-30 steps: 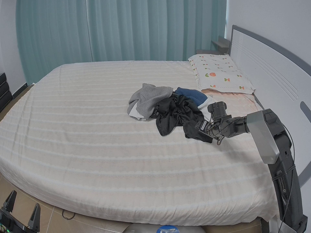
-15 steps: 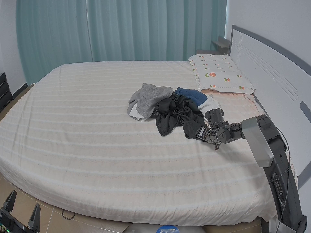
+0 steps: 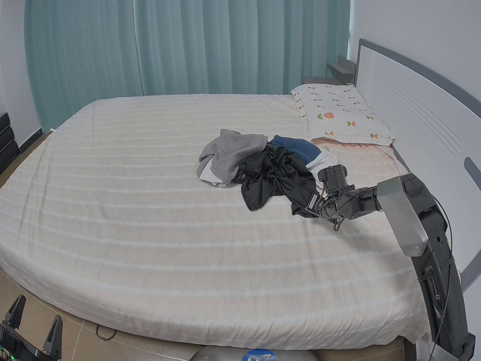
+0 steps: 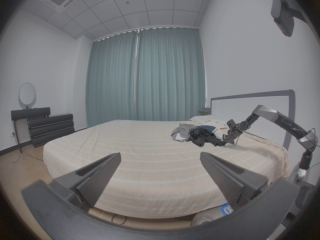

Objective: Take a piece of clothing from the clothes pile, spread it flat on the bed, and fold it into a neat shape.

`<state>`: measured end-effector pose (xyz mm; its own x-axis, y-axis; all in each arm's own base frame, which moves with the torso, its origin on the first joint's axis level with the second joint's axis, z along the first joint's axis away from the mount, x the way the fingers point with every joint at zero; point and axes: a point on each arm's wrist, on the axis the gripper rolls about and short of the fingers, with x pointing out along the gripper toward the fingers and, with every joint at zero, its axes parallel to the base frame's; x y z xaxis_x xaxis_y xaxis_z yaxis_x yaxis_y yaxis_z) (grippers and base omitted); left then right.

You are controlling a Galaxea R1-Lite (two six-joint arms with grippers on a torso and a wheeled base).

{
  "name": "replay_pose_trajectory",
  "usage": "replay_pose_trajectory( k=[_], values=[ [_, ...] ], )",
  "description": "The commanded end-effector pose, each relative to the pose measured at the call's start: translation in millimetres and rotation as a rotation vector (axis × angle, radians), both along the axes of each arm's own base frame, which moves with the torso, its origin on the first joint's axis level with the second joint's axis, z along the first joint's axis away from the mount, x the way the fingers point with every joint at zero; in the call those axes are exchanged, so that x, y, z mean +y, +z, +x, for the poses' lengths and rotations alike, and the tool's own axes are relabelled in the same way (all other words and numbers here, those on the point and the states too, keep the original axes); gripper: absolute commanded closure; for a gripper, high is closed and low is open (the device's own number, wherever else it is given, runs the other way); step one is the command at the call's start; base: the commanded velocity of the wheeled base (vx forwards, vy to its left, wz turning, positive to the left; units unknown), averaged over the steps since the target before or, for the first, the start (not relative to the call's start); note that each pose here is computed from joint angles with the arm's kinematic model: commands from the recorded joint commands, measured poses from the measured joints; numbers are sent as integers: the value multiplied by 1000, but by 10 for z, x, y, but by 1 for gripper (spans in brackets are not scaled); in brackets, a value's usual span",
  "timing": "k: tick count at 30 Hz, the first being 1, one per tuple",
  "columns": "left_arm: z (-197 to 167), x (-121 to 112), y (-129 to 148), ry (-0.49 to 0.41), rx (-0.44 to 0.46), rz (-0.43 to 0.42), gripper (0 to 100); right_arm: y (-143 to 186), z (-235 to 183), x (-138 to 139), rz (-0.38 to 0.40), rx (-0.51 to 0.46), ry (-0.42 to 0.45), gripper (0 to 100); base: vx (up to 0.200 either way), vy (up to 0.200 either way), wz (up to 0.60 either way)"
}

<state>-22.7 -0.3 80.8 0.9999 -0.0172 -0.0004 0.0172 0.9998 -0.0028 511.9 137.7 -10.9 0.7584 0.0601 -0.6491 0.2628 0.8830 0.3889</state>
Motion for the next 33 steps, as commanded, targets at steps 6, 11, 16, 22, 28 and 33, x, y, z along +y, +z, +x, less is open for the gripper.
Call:
replay_pose_trajectory(
  k=[6,11,16,22,28,33],
  values=[
    [2,0,-52,0,3,0,0,644,-840,-114,107,-2,85,100,0,0,0],
    [2,0,-52,0,3,0,0,900,-1533,-174,195,-111,185,100,0,0,0],
    [2,0,-52,0,3,0,0,1144,-2125,-256,231,-210,227,100,0,0,0],
    [2,0,-52,0,3,0,0,1578,-2590,-370,286,-344,287,100,0,0,0],
    [2,0,-52,0,3,0,0,1793,-2878,-461,308,-421,305,100,0,0,0],
    [2,0,-52,0,3,0,0,1862,-2978,-426,317,-450,329,100,0,0,0]
  ],
)
